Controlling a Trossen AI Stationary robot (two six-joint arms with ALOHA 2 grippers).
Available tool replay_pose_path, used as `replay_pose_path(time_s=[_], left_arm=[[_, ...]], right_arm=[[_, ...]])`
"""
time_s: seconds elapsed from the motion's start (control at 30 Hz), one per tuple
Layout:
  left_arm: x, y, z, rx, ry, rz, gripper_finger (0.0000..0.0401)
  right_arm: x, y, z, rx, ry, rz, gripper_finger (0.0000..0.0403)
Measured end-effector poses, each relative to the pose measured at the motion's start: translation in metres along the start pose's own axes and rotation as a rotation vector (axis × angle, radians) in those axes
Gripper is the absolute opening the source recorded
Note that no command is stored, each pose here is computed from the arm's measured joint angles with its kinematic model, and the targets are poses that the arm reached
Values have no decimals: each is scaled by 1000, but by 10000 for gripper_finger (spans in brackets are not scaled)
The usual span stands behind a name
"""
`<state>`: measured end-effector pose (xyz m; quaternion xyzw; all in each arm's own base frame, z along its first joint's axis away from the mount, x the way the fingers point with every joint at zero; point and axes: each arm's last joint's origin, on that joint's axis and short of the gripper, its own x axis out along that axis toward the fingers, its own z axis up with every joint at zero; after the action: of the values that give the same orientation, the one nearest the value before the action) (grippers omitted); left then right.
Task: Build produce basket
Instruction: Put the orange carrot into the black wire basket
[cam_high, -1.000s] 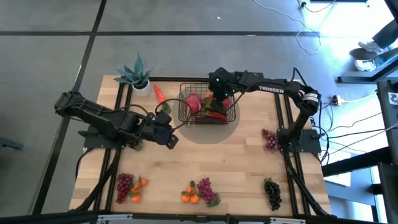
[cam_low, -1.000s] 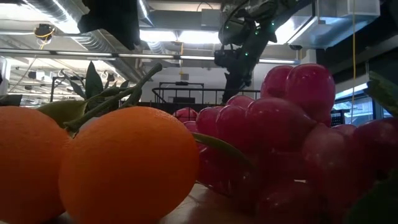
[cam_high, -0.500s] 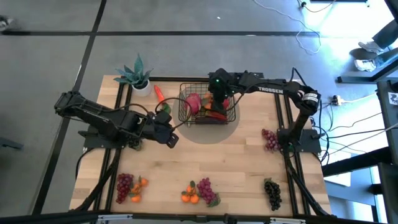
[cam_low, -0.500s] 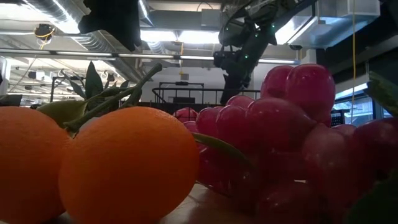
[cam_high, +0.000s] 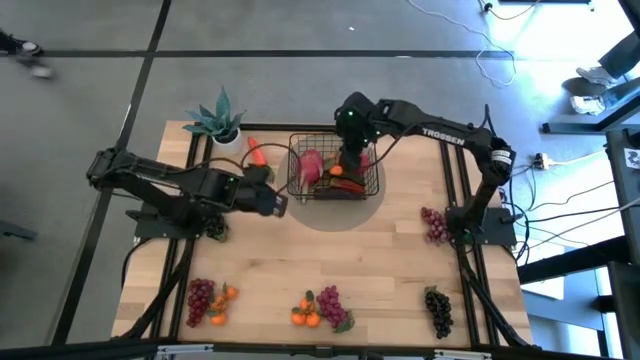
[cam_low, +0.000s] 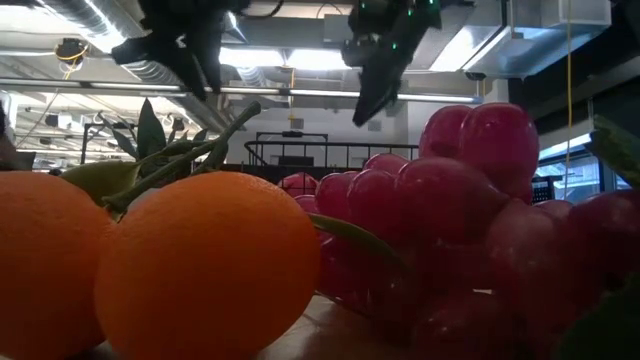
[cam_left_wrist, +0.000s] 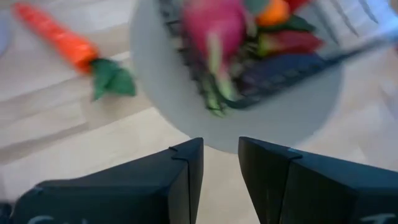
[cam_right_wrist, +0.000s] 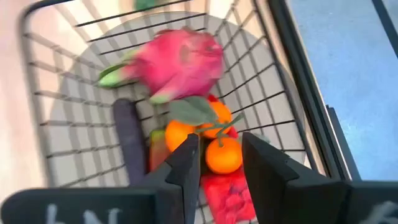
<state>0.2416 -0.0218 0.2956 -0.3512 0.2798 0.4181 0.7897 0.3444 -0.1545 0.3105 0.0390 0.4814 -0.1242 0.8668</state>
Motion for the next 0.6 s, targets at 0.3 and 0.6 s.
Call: replay_pose_path(time_s=[0.3, 0.6], left_arm=[[14, 33, 21, -100, 200, 198, 90], [23, 44, 37, -10, 214, 232, 90]], right_arm=[[-48, 31, 15, -189, 57, 81, 107], [-61, 65, 16, -299, 64, 215, 107]])
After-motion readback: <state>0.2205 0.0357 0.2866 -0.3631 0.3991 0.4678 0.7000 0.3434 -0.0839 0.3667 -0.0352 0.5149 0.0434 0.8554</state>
